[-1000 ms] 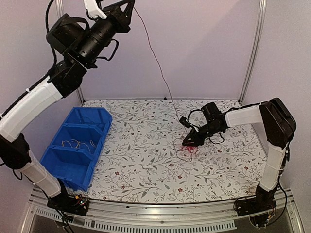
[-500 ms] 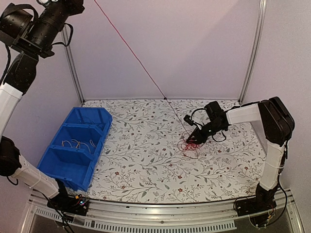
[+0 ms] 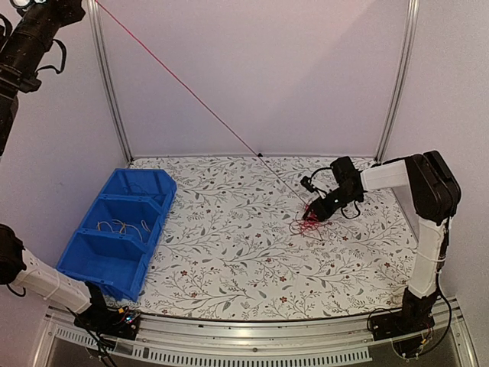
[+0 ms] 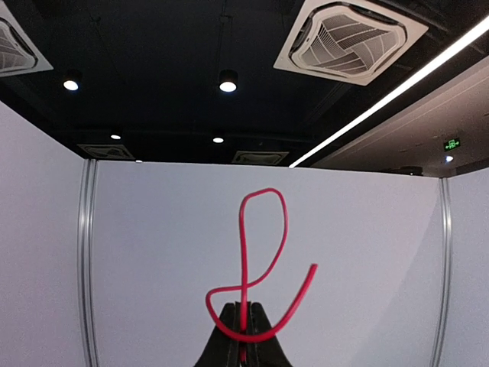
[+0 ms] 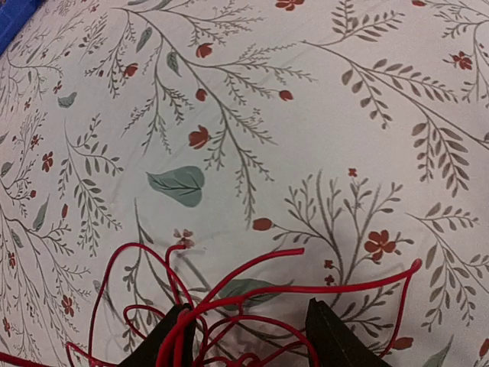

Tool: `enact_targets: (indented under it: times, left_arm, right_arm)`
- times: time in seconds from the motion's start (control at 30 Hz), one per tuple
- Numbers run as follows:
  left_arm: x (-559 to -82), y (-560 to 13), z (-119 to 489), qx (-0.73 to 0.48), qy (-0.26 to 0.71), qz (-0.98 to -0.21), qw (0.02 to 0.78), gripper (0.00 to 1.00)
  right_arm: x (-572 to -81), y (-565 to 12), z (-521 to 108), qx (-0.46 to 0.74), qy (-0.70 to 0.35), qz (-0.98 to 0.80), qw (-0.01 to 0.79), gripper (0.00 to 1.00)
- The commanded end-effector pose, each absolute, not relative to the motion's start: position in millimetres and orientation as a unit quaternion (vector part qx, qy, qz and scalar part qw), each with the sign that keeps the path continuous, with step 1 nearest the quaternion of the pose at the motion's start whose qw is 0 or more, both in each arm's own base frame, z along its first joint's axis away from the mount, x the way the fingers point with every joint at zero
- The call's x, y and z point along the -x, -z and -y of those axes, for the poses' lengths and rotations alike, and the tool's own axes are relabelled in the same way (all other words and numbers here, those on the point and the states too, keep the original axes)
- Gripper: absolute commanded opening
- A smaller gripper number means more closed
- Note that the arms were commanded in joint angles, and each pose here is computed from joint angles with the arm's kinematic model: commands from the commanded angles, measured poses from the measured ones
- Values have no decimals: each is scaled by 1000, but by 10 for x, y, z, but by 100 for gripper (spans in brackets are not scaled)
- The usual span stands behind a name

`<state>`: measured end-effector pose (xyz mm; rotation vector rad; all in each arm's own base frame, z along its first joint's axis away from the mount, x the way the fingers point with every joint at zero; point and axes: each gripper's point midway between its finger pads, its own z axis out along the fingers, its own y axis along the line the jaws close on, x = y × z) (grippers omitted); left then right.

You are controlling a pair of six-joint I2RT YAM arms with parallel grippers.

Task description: Untangle the cables

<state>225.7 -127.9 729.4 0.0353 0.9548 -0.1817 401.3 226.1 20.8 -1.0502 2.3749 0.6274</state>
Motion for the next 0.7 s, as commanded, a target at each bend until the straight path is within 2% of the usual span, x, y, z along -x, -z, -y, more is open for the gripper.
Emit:
enact_targets:
  times: [0.0, 0.2, 0.5, 0.6, 0.67]
  left_arm:
    - [-2136, -7397, 989, 9, 59, -450, 891, 0]
    - [-2193, -7357, 1080, -2, 56, -455, 889, 0]
    - [-1940, -7562, 706, 35, 44, -427, 903, 0]
    - [-2055, -7410, 843, 13, 40, -454, 890, 0]
    - [-2140, -7275, 968, -7, 47, -475, 879, 0]
  right_arm:
    - [-4310, -218, -1670, 321, -169, -900, 242, 54]
    - [-4442, -264, -1258, 279, -151, -914, 252, 55]
    - [-4574, -158, -769, 245, -110, -931, 247, 62]
    - [-4584, -201, -742, 240, -118, -930, 252, 60]
    - [-4587, -233, -752, 242, -122, -928, 255, 52]
